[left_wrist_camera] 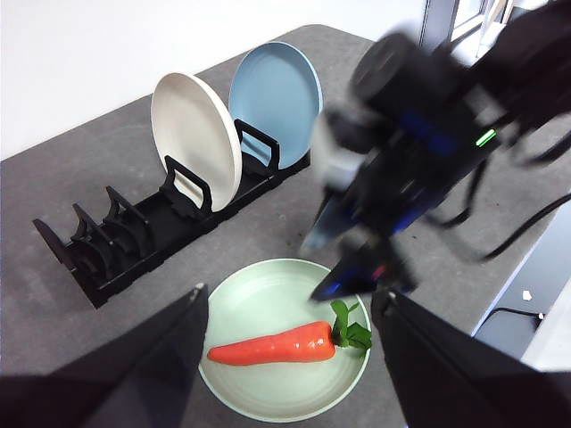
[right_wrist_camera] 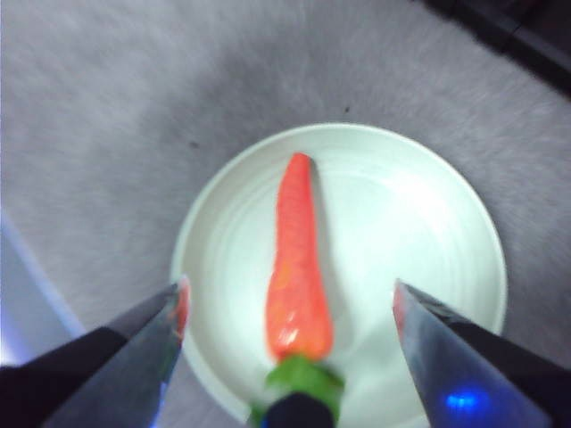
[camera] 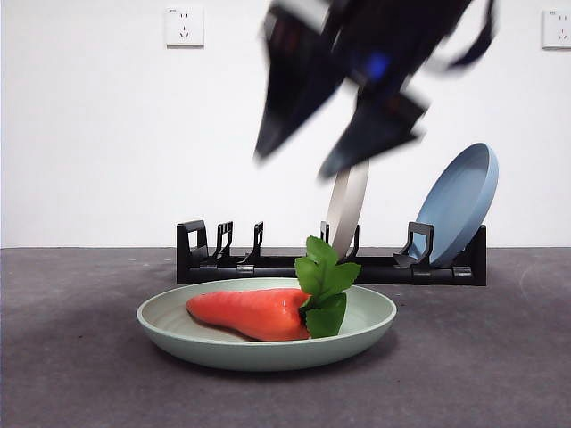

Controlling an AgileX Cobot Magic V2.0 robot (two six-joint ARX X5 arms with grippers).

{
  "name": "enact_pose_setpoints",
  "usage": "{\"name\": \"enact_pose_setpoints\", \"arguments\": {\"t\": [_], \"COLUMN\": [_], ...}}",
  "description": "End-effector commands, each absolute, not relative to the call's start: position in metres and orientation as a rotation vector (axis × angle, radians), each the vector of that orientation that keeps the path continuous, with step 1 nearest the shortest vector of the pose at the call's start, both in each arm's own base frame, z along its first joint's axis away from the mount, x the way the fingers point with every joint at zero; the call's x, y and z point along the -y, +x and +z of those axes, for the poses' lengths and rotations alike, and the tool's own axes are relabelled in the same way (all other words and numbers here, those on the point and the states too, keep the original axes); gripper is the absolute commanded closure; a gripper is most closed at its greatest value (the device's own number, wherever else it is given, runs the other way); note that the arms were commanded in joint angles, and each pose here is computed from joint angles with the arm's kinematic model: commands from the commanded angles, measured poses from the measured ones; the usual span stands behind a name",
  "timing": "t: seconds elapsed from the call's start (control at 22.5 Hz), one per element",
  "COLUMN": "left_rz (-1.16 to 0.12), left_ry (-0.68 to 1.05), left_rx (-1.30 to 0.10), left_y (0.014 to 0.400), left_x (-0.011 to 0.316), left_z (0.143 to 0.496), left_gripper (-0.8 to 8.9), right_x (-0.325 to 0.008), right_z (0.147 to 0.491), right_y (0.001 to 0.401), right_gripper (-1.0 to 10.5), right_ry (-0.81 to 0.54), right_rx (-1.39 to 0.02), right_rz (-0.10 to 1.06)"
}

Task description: Take the green plate from the plate rack,put the plate on the table,take the carrot from the table,put the carrot in the plate

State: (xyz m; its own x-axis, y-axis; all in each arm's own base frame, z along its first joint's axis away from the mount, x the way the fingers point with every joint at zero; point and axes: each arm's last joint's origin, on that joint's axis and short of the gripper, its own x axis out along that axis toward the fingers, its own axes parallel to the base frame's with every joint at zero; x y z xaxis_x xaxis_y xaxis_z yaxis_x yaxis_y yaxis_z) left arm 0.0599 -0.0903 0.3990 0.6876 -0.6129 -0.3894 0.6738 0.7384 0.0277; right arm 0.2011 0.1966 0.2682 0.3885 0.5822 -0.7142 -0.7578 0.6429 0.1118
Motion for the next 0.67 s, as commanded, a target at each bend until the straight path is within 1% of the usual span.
{"name": "enact_pose_setpoints", "arguments": {"t": [0.04,0.22,0.4,0.44,0.49,0.53,0.67], "left_rz": [-0.719,-0.718,-0.715,-0.714,-0.713,-0.712,-0.71], "left_ry": [0.178,0.207,0.237,0.243,0.249,0.254,0.266], "left_rx": [-0.385,-0.422,-0.459,-0.467,-0.473,-0.48,-0.495], "left_y": [0.059,0.058,0.057,0.057,0.057,0.057,0.056], "left_x": [0.089,0.088,0.086,0.085,0.085,0.085,0.084], "left_z": [0.398,0.394,0.39,0.389,0.388,0.388,0.386], "left_gripper": [4.99,5.0,5.04,5.11,5.45,6.04,7.68], "right_x": [-0.177,-0.15,-0.126,-0.121,-0.117,-0.114,-0.108], "right_z": [0.288,0.303,0.308,0.309,0.309,0.309,0.31], "right_y": [0.179,0.148,0.123,0.118,0.114,0.111,0.104], "right_gripper": [5.7,5.7,5.7,5.7,5.8,6.3,9.4], "right_ry": [-0.194,-0.15,-0.176,-0.183,-0.189,-0.194,-0.204], "right_rx": [-0.838,-0.948,-1.052,-1.074,-1.092,-1.111,-1.138], "right_rz": [0.849,0.847,0.821,0.815,0.81,0.806,0.799]}}
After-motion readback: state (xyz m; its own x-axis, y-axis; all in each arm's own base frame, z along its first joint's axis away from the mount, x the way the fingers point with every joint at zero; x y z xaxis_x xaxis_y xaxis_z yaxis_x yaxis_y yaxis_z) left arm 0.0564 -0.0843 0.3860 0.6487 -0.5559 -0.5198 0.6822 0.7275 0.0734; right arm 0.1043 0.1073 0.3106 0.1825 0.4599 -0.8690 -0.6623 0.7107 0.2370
